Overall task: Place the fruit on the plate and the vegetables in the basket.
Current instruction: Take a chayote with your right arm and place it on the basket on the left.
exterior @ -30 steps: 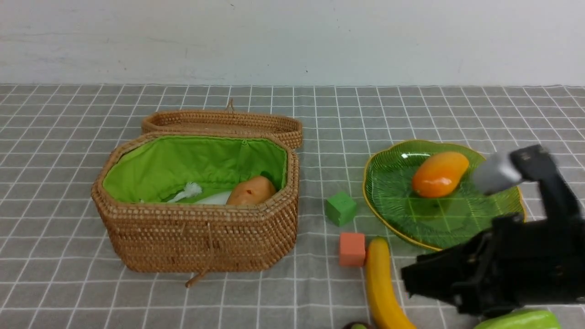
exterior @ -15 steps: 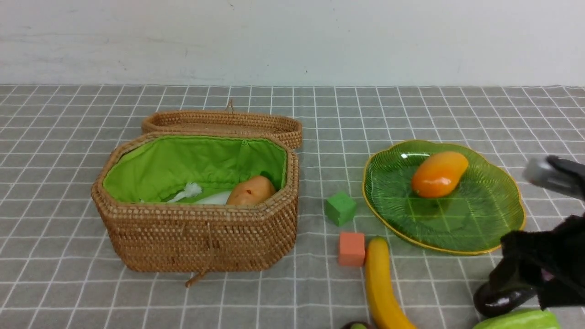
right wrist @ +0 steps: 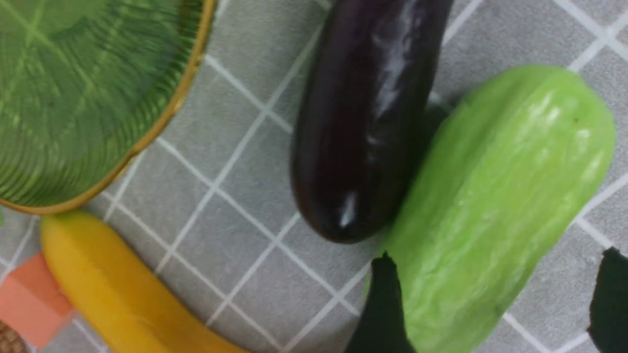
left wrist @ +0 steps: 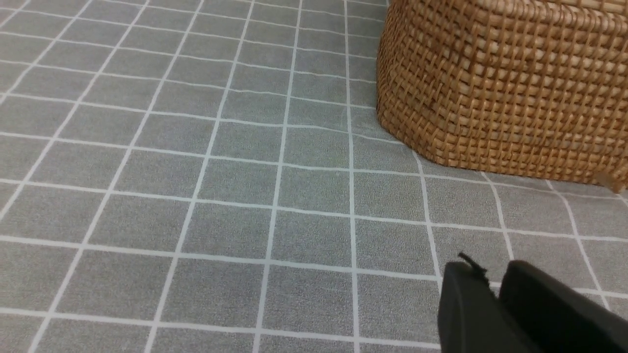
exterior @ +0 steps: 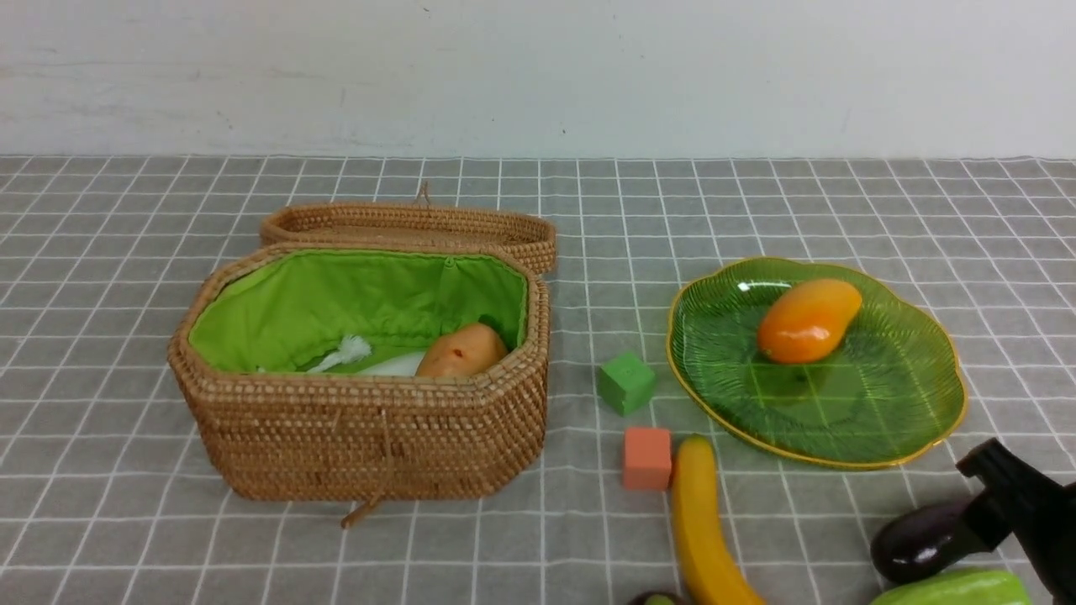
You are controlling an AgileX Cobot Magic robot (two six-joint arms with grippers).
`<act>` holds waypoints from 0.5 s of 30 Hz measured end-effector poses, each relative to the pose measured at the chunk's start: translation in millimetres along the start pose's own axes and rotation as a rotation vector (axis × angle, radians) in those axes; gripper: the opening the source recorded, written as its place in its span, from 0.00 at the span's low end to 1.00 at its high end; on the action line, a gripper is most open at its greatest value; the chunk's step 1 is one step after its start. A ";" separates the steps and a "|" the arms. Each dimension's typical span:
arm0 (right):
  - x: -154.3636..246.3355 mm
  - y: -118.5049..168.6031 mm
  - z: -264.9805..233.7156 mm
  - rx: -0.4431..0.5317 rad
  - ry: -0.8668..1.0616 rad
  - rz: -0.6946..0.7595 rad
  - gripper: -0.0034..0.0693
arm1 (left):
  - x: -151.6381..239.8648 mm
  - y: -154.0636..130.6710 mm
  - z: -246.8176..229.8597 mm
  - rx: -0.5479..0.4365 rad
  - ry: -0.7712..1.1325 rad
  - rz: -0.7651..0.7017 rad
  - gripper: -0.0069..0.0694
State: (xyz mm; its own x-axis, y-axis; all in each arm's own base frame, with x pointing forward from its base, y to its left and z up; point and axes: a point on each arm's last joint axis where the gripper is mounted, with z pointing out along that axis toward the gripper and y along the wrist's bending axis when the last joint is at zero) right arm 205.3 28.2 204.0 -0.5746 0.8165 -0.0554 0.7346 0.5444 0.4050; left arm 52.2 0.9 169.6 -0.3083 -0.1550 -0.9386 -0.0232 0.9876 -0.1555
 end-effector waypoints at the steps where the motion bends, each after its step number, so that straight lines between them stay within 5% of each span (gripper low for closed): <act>1: 0.2 -1.1 0.8 0.002 -0.002 -0.001 0.77 | 0.0 0.0 0.0 0.000 0.000 0.000 0.23; 7: 0.4 -16.7 12.9 0.007 -0.072 -0.048 0.72 | 0.0 0.0 0.0 0.000 0.000 0.001 0.24; 13: -1.5 -20.3 14.5 -0.013 -0.125 -0.090 0.49 | 0.0 0.0 0.0 0.000 0.000 0.001 0.25; 15: -1.5 -20.6 14.5 -0.013 -0.129 -0.117 0.31 | 0.0 0.0 0.0 0.000 0.000 0.001 0.26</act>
State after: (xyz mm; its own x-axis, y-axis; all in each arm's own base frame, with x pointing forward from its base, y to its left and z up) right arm 196.3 18.6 182.5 -0.6041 0.7662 -0.2192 0.6602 0.6352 0.4008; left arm 52.2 0.9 169.6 -0.3082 -0.1541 -0.9388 -0.0233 0.9877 -0.1545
